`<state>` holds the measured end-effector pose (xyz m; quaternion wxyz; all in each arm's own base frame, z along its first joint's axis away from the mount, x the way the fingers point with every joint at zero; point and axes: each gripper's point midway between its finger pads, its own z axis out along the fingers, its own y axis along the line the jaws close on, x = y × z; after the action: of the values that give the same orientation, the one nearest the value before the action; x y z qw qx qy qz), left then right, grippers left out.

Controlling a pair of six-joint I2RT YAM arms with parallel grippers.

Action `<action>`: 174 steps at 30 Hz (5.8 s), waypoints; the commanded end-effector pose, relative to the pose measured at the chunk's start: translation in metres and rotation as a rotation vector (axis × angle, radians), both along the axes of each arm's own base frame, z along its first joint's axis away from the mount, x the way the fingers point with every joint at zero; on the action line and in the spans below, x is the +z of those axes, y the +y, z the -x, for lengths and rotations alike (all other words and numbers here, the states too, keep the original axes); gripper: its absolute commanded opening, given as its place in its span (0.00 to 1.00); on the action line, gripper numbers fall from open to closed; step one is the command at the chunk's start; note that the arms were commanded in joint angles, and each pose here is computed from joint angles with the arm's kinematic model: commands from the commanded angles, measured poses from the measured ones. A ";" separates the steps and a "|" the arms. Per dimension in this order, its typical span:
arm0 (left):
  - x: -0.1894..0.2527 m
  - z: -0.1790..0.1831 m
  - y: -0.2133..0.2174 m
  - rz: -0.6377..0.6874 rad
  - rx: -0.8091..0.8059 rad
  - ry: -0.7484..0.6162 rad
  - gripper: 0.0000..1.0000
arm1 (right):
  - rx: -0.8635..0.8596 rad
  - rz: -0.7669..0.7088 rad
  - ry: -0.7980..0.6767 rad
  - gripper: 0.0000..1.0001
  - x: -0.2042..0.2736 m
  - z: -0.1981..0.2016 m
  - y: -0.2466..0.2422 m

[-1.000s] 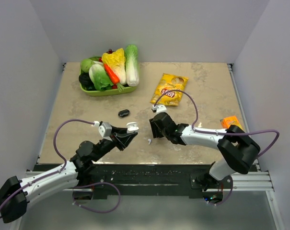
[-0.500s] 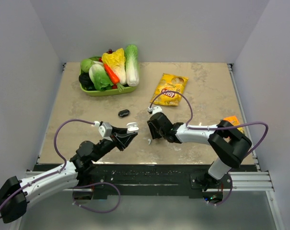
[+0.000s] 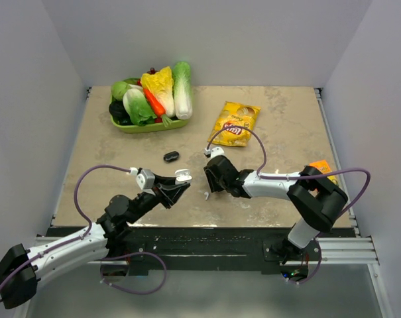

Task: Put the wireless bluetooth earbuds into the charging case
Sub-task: Pick up the right earbud from the center of the board, then insert the right earbud into the right side groove of the charging case.

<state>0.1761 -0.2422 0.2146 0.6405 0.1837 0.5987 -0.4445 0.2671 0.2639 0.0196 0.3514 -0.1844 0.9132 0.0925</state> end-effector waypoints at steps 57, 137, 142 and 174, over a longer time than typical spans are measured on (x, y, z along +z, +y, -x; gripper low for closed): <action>0.016 0.002 0.000 0.057 -0.005 -0.015 0.00 | -0.025 -0.020 0.034 0.36 -0.006 0.008 -0.005; 0.061 -0.002 0.005 0.204 0.037 -0.181 0.00 | -0.349 -0.378 -0.369 0.00 0.244 -0.022 -0.043; 0.058 -0.002 0.003 0.202 0.027 -0.159 0.00 | -0.344 -0.390 -0.369 0.00 0.245 -0.021 -0.042; 0.116 0.009 -0.038 0.270 -0.060 -0.662 0.00 | 0.382 -0.757 -0.669 0.00 0.359 0.078 -0.009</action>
<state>0.1967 -0.2907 0.1369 0.6212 0.3211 0.6080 -0.3759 0.2018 0.2540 0.3293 0.6084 -0.1972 0.6608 0.3928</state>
